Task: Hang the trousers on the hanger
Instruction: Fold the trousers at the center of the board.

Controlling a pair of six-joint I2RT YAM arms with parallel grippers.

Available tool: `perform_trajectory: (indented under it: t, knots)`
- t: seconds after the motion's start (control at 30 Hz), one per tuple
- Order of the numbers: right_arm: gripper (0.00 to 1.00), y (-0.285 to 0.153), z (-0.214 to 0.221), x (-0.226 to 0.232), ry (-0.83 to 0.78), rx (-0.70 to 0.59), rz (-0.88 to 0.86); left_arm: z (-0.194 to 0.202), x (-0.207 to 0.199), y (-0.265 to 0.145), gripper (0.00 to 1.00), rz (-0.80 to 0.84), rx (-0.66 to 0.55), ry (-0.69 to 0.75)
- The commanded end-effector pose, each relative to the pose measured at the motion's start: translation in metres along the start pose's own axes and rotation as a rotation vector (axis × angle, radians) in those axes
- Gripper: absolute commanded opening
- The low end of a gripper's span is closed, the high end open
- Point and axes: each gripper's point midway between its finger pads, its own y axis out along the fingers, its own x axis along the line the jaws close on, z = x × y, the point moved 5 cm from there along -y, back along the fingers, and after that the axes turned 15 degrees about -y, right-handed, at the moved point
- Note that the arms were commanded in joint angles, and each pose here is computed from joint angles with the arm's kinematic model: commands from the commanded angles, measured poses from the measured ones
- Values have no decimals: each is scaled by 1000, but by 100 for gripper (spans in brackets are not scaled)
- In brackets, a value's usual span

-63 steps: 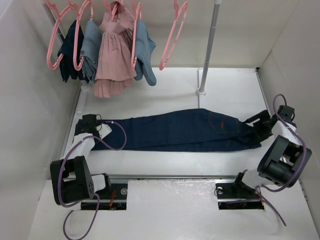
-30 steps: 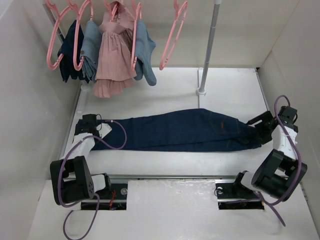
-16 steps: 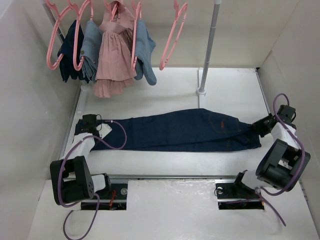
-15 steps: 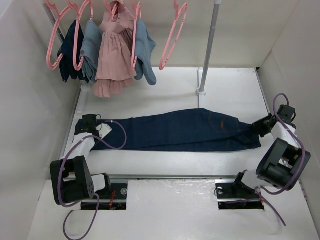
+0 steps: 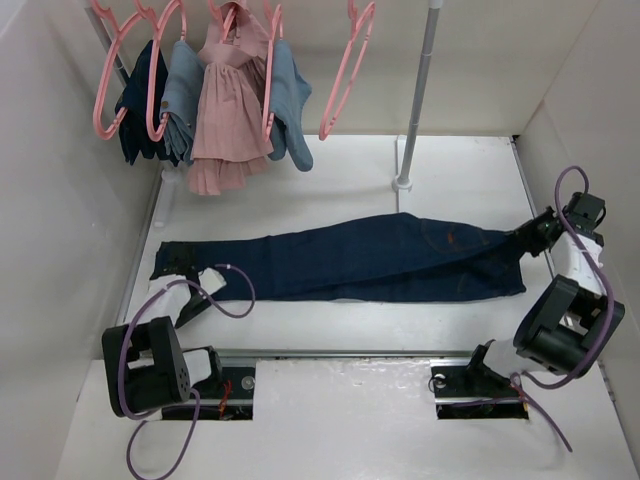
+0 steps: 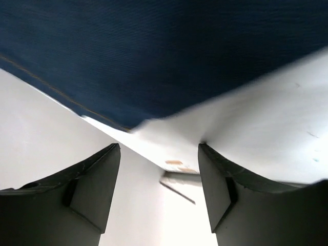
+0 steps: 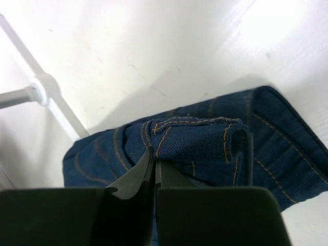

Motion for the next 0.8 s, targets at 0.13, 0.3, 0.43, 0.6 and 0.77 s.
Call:
perform_trajectory:
  t: [0.13, 0.3, 0.43, 0.6, 0.77]
  knots:
    - [0, -26, -38, 23, -83, -123, -77, -38, 15, -1, 61, 31, -258, 12]
    - [0, -28, -38, 29, -107, -133, -96, -36, -1, 17, 61, 72, -243, 125]
    - [0, -29, -36, 28, -107, -133, -96, -36, 1, 31, 36, 70, -222, 120]
    - [0, -39, -41, 33, -124, -150, -99, -26, 5, 32, 0, 148, -147, 49]
    - [0, -53, -57, 40, -149, -204, -85, -9, 6, 16, 0, 175, -118, 50]
